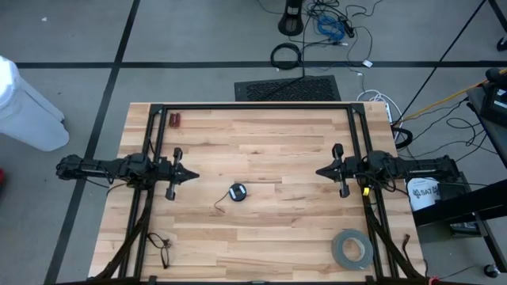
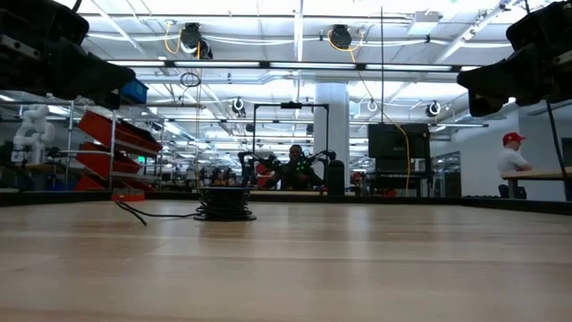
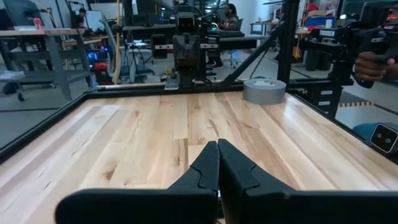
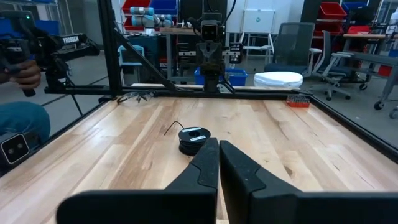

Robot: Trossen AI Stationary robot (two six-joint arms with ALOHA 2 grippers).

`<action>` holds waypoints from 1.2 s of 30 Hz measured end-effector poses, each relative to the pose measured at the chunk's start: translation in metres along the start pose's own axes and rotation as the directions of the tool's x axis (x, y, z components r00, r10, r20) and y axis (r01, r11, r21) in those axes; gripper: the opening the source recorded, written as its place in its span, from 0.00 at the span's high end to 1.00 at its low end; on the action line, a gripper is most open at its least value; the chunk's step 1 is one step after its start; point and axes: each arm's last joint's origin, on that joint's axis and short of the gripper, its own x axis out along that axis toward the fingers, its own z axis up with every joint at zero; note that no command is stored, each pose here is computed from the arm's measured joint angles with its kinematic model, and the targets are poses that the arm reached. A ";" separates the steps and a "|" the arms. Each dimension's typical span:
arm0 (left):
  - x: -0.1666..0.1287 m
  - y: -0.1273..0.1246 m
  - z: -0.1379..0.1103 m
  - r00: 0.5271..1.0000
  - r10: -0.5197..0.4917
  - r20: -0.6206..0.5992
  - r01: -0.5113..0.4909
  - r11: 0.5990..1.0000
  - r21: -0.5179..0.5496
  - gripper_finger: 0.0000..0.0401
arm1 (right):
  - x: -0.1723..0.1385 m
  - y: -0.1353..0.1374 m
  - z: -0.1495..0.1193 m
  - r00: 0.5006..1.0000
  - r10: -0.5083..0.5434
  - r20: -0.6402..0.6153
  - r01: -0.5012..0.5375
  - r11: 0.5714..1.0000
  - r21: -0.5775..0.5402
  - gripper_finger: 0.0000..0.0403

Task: Coil cords
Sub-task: Return to Home Position

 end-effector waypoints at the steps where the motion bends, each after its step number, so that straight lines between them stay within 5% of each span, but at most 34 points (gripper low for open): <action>1: 0.000 0.000 0.000 1.000 0.001 0.000 -0.001 1.000 0.000 1.00 | 0.000 0.000 0.000 1.000 0.000 0.000 0.000 1.000 0.000 1.00; 36: 0.000 0.000 0.000 1.000 0.002 0.000 -0.002 1.000 -0.005 0.96 | 0.000 0.000 0.000 1.000 -0.002 0.004 0.002 1.000 0.019 1.00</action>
